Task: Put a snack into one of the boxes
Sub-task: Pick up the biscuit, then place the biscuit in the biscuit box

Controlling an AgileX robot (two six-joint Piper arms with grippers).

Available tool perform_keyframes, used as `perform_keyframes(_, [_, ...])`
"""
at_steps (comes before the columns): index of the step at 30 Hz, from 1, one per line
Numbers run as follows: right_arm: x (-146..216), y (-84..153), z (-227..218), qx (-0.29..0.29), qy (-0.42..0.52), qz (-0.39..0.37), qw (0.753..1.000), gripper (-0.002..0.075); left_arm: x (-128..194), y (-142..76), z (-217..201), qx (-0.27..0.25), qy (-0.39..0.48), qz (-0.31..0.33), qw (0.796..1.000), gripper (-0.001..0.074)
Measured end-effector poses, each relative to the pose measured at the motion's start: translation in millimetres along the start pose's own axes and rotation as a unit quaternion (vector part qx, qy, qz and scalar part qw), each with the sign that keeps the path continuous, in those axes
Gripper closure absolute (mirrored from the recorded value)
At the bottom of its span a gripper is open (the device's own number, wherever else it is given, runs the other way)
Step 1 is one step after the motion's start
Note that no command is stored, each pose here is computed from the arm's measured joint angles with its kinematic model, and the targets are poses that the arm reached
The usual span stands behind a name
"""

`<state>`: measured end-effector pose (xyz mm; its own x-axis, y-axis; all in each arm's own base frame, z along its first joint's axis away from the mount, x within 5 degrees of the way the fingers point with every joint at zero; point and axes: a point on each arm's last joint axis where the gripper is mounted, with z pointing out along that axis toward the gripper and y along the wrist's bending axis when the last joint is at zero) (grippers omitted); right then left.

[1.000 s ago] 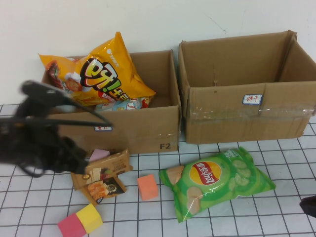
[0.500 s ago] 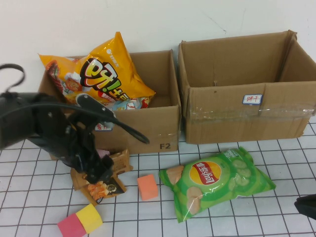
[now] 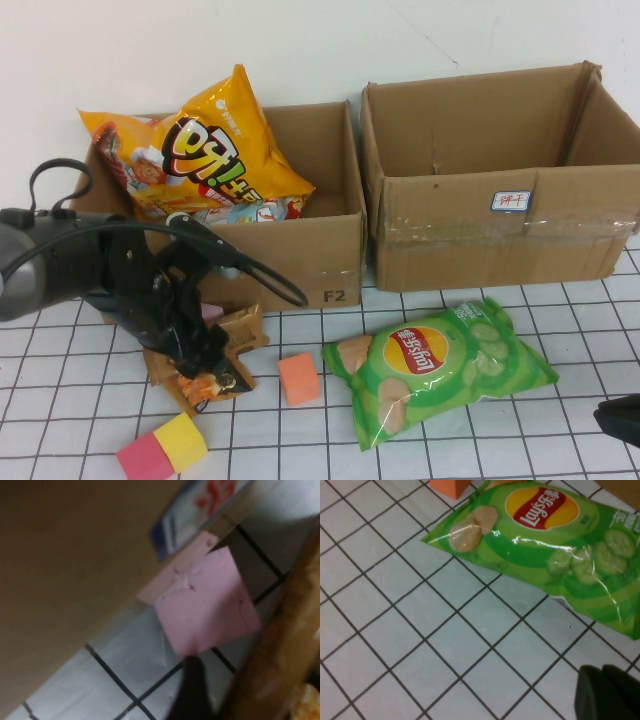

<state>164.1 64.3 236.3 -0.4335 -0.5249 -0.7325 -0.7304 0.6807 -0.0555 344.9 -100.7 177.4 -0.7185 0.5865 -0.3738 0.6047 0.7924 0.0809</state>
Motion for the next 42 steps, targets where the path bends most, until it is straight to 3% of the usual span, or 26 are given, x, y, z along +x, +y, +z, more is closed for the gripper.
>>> perform_keyframes(5, [-1, 0, 0, -0.002, -0.004, 0.005, 1.000, 0.0727, 3, -1, 2, 0.008, 0.015, -0.010, 1.000, 0.0413])
perform_keyframes(8, [-1, 1, 0, -0.003, -0.004, 0.006, 1.000, 0.0727, 6, -3, 2, 0.015, 0.031, -0.016, 0.999, 0.0593])
perform_keyframes(18, [-2, 1, 0, -0.005, -0.008, 0.012, 1.000, 0.0727, 2, -11, -34, 0.018, 0.023, -0.050, 0.998, 0.0593])
perform_keyframes(24, [-2, 1, 0, -0.006, -0.012, 0.017, 1.000, 0.0727, -15, -40, -89, 0.038, -0.041, -0.015, 0.998, 0.0593])
perform_keyframes(28, [-3, 1, 0, -0.006, -0.014, 0.018, 1.000, 0.0727, -51, -64, -132, 0.083, -0.145, -0.007, 0.986, 0.0593])
perform_keyframes(34, [-3, 1, 0, -0.007, -0.018, 0.014, 1.000, 0.0727, -117, -85, -171, 0.131, -0.313, -0.016, 0.940, 0.0593])
perform_keyframes(38, [-3, 1, 0, -0.007, -0.018, 0.014, 1.000, 0.0727, -159, -83, -160, 0.134, -0.376, -0.039, 0.916, 0.0593])
perform_keyframes(42, [-3, 1, 0, -0.006, -0.018, 0.015, 1.000, 0.0727, -191, -79, -126, 0.114, -0.402, -0.038, 0.908, 0.0591])
